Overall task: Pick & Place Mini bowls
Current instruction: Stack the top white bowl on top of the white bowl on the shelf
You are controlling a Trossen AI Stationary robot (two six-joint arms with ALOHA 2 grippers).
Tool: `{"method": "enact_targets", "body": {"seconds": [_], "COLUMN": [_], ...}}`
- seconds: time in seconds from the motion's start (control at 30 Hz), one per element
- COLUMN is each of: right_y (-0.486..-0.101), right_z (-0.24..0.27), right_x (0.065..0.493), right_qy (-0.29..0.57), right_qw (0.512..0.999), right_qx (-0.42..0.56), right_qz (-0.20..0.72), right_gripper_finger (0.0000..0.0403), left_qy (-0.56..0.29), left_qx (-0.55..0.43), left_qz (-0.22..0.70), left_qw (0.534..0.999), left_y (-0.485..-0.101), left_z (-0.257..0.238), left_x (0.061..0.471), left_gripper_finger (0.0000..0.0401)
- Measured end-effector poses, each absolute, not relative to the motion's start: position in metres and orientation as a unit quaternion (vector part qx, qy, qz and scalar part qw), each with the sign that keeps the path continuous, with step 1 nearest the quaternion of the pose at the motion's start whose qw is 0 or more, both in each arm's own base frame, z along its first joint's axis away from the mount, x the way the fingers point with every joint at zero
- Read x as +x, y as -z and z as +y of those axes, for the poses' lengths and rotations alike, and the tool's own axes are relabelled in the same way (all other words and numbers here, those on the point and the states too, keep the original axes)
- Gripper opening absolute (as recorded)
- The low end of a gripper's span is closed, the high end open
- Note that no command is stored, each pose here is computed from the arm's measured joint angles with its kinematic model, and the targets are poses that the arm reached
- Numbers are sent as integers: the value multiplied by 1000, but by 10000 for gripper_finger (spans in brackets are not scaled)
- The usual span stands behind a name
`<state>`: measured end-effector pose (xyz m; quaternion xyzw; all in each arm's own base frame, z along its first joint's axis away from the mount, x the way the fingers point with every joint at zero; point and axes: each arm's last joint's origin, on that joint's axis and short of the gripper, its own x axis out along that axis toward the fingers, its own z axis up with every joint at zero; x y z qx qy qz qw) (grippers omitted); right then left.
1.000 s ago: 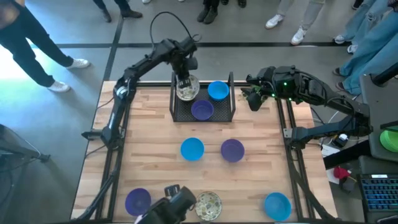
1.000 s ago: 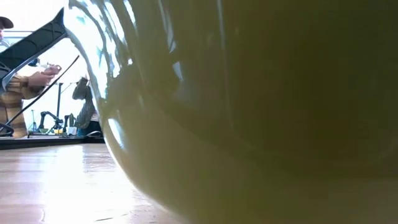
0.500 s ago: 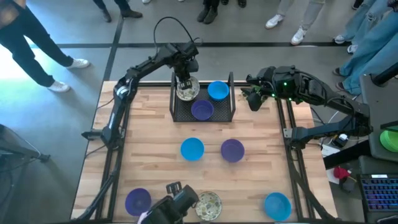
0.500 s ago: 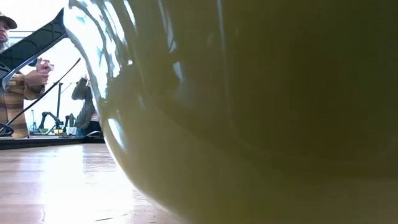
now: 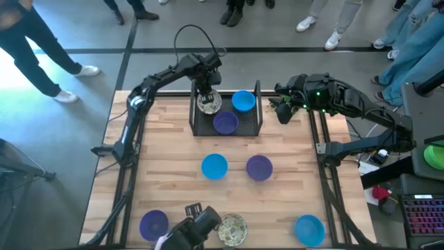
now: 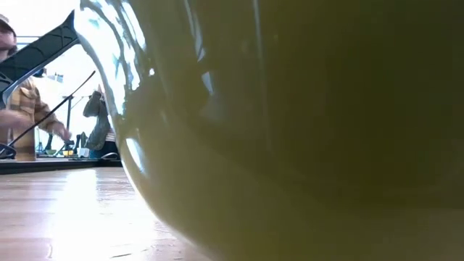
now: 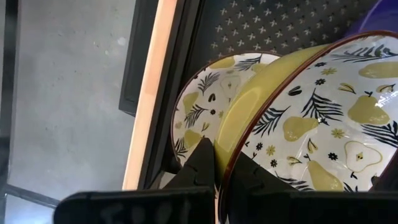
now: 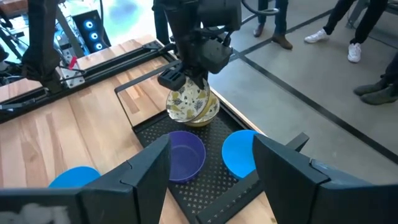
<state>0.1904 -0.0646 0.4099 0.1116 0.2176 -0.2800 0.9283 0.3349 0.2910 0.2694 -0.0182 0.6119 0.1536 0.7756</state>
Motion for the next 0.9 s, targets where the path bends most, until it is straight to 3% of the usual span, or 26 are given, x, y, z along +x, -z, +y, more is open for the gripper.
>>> {"method": "enact_targets", "body": {"seconds": [0.9], "right_y": [-410], "right_z": [-64], "right_x": [190], "right_qy": [280], "right_qw": [928], "right_qx": [112], "right_qz": [220], "right_gripper_finger": [221], "left_qy": [-167], "left_qx": [-33], "left_qz": [618], "left_qw": [768], "left_y": [-249], "left_z": [300], "left_x": [331], "left_gripper_finger": [3]}}
